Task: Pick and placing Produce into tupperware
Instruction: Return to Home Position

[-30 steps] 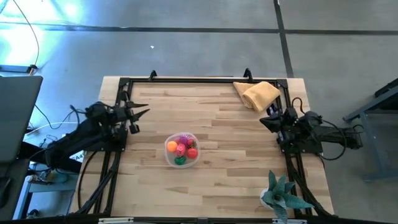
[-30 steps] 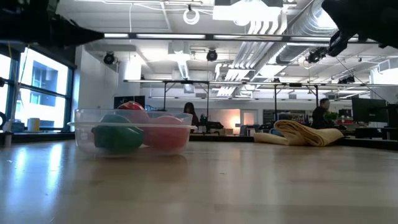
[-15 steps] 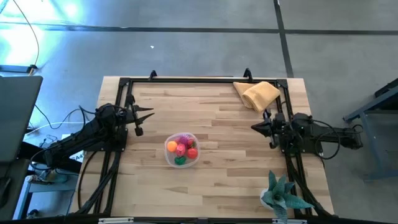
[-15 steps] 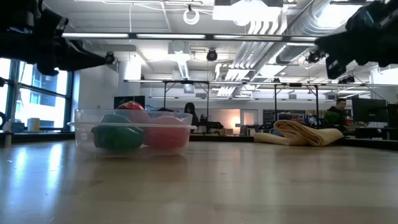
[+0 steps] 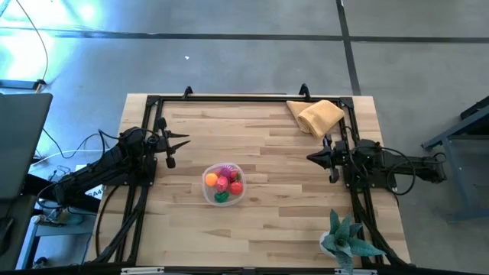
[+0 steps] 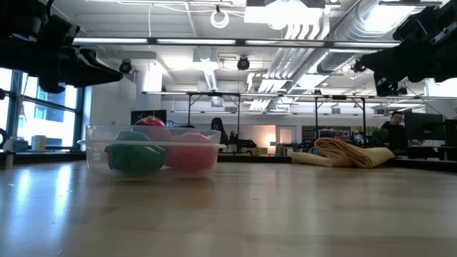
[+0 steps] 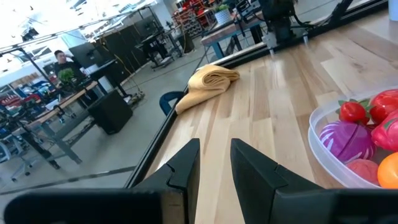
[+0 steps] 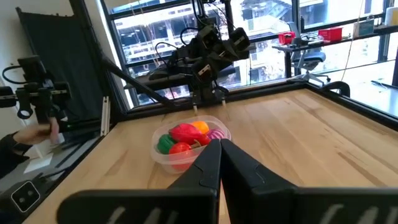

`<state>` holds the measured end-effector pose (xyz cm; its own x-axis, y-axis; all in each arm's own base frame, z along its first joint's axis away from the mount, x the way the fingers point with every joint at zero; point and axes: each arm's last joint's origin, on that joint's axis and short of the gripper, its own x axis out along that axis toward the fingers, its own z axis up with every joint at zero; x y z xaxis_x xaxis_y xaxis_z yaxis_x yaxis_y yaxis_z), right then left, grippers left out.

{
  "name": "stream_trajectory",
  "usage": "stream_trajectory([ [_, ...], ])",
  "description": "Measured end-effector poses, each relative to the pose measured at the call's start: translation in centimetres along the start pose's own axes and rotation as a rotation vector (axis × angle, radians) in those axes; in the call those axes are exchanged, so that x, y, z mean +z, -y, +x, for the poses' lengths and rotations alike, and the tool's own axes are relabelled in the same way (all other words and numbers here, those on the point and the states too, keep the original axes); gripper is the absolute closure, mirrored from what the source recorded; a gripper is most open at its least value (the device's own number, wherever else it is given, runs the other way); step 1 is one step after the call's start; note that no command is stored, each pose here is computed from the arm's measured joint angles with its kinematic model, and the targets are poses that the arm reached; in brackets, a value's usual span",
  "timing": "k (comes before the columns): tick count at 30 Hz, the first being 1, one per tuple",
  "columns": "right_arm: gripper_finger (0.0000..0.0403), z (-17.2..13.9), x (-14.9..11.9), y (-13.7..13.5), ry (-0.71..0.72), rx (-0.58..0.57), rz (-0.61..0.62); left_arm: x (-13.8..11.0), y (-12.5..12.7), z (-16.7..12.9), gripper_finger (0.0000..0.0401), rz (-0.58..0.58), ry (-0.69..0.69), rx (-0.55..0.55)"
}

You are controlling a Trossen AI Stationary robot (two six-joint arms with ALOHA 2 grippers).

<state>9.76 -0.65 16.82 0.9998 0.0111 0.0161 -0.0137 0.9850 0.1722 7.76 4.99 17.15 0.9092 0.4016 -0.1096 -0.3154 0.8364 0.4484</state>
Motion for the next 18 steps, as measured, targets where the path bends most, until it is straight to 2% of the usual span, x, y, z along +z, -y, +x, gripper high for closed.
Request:
stream_trajectory([
  [18,0.0403,0.0,0.01,0.0,-0.001,0.0,0.007,0.03,-0.02,-0.01,0.0322,0.0,0.001,0.001],
])
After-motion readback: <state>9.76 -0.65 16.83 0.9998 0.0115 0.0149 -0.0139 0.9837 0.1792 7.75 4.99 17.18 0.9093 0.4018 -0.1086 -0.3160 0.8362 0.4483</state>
